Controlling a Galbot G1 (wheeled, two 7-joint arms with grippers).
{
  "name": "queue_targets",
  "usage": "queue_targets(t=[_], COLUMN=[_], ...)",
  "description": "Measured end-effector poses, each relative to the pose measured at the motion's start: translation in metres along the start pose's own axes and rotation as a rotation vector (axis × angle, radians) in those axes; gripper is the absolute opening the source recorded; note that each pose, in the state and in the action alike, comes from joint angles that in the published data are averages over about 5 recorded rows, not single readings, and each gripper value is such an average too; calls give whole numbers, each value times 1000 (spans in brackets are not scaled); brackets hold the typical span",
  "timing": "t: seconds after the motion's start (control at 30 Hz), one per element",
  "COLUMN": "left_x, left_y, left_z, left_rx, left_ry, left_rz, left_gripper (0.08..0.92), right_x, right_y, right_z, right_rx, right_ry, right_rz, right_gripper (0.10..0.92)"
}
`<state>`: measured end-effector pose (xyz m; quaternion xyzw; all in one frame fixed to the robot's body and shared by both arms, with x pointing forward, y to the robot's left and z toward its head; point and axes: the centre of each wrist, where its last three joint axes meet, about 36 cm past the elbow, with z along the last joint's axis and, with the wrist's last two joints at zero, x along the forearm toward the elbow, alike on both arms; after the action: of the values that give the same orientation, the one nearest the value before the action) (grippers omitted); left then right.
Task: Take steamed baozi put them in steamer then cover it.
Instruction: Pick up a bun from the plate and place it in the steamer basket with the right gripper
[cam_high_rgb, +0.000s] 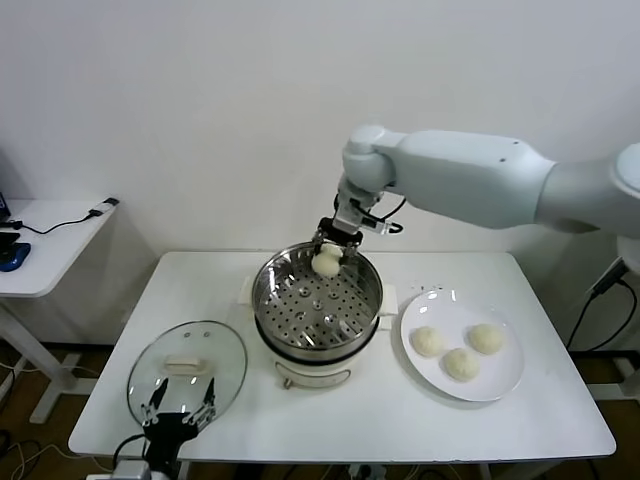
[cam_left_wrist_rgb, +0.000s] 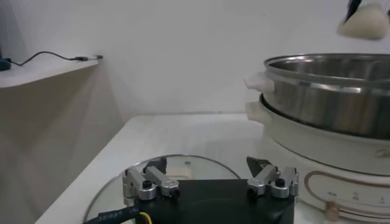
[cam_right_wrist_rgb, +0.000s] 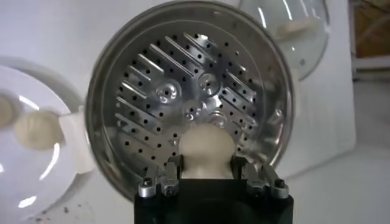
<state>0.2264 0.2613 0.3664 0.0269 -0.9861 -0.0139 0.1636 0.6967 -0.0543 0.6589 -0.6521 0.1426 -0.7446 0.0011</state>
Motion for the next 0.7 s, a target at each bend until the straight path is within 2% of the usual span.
queue_targets(t=[0.4, 0.7], left_x=[-2, -4], left_y=[1, 2], left_z=[3, 4], left_rx=[2, 2], left_ry=[-4, -5], left_rz=[-13, -14], left_gripper=[823, 823], right_x=[-54, -77], right_y=[-15, -19], right_z=[10, 16], right_rx=[50, 40], right_ry=[-2, 0], right_rz=[-31, -49], right_gripper=[543, 565])
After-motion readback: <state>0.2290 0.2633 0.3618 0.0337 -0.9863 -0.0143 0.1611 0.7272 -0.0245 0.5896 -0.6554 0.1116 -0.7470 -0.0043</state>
